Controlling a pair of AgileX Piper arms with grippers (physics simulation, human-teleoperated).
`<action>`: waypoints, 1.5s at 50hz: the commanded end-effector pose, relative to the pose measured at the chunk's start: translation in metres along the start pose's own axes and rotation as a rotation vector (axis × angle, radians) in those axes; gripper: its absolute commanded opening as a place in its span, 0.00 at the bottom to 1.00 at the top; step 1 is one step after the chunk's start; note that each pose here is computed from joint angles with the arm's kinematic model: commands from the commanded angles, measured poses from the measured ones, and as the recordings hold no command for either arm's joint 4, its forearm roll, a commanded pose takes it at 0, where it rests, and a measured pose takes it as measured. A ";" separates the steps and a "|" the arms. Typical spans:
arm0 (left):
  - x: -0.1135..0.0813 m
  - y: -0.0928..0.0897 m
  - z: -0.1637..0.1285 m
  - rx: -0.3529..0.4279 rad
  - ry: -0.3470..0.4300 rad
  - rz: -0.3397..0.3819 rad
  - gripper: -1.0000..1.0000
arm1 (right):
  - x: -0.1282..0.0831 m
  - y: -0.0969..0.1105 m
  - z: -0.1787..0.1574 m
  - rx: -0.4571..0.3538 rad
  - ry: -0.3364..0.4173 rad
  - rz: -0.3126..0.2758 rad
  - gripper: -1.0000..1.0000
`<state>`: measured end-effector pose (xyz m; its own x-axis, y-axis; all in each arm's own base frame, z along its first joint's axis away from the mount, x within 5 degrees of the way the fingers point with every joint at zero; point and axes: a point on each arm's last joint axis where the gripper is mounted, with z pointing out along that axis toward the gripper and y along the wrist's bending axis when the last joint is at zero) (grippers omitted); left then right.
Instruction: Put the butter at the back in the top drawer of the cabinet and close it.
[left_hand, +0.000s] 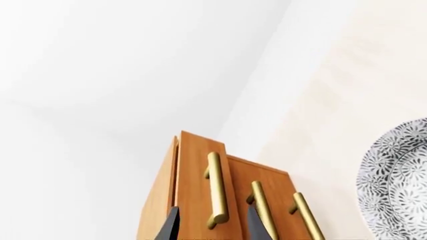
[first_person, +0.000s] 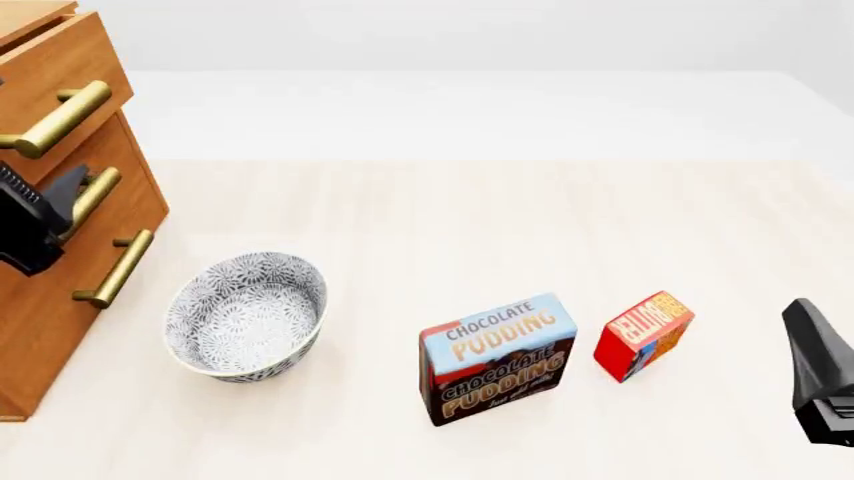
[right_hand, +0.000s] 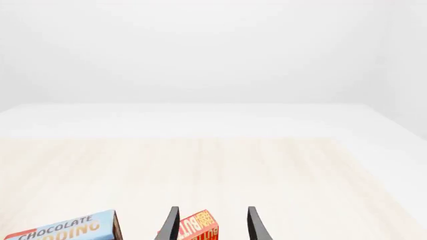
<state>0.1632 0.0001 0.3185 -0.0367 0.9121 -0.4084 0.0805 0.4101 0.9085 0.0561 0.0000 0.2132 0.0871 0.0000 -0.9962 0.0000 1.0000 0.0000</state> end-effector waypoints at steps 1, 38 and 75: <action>0.004 0.002 0.003 -0.001 0.026 -0.006 1.00 | 0.000 0.000 0.000 0.000 0.000 0.000 1.00; 0.010 -0.003 0.021 0.012 0.052 -0.007 1.00 | 0.000 0.000 0.000 0.000 0.000 0.000 1.00; 0.024 -0.003 0.015 0.007 0.129 -0.021 1.00 | 0.000 0.000 0.000 0.000 0.000 0.000 1.00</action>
<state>0.1813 0.0180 0.3054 -0.1485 0.8995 -0.4109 0.0870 0.4257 0.9007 0.0561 0.0000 0.2132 0.0871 0.0000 -0.9962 0.0000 1.0000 0.0000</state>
